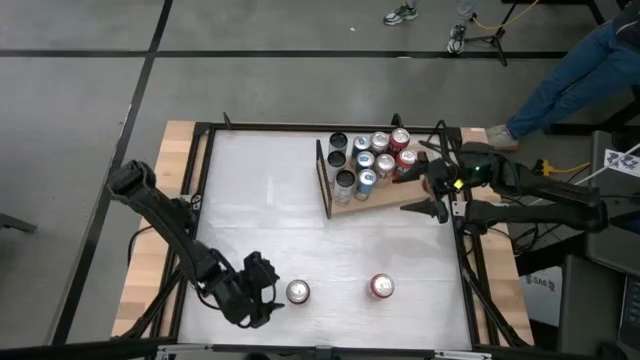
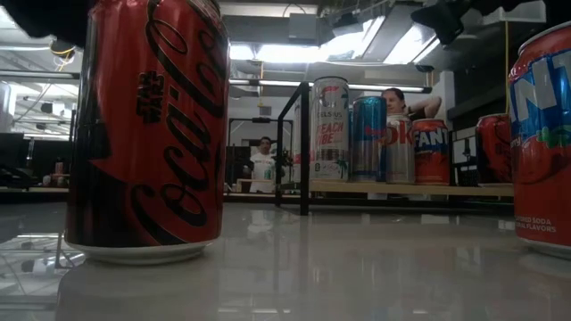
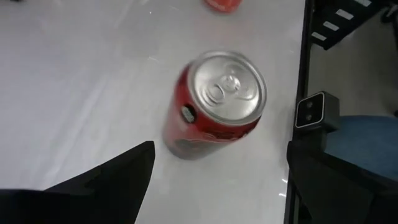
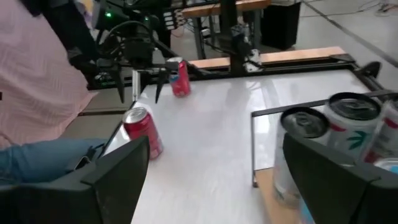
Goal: Place canned beverage on shelf
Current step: Put the red soda can on the shelf aligned with the other red soda can
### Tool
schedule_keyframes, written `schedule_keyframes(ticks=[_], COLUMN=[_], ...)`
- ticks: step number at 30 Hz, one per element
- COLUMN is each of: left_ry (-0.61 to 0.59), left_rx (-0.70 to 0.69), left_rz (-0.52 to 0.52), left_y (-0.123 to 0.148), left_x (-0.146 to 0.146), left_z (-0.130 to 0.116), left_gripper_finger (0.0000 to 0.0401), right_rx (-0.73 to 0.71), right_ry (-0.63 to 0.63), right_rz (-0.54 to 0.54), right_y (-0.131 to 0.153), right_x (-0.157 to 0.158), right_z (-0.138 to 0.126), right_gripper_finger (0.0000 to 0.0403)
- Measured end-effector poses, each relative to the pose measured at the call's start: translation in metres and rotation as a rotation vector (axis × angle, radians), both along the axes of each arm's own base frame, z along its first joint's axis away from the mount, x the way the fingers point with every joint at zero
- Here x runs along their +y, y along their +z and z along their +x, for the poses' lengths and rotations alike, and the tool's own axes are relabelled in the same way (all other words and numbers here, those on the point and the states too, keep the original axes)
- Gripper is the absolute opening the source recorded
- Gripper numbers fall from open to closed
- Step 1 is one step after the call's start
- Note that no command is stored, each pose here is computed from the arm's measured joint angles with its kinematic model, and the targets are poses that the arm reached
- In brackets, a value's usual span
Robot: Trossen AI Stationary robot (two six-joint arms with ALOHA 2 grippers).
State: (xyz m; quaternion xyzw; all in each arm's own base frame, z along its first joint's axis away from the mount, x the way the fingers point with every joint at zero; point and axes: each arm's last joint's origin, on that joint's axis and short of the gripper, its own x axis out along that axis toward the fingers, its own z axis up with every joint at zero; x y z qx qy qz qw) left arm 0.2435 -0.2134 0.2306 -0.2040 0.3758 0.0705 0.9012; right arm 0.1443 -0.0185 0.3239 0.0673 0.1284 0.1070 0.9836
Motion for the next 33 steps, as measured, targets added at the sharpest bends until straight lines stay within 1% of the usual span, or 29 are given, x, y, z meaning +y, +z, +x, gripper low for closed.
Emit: schedule_keyframes(ticks=[5, 8, 12, 19, 26, 33], left_ry=[-0.007, 0.02, 0.051, 0.069, 0.106, 0.081], left_rx=[0.01, 0.031, 0.058, 0.046, 0.038, 0.036], left_rz=[0.0, -0.005, -0.006, -0.029, -0.001, 0.061], left_y=[-0.025, -0.037, -0.049, -0.069, -0.075, -0.075], left_x=[-0.014, -0.017, -0.019, -0.026, -0.018, -0.007], left_z=[0.01, 0.014, 0.017, 0.026, 0.036, 0.044], left_gripper_finger=[0.0357, 0.0357, 0.0357, 0.0357, 0.0357, 0.0357], right_rx=[0.024, 0.044, 0.077, 0.137, 0.082, 0.078], right_ry=[0.017, 0.024, 0.031, 0.085, 0.142, 0.162], right_rz=[-0.012, -0.019, -0.028, -0.032, -0.039, -0.041], right_y=[-0.003, -0.006, -0.011, -0.021, -0.021, -0.023], right_x=[0.008, 0.013, 0.018, 0.028, 0.039, 0.044], right_z=[0.006, 0.012, 0.02, 0.035, 0.05, 0.057], right_gripper_finger=[0.0356, 0.0356, 0.0356, 0.0356, 0.0356, 0.0356])
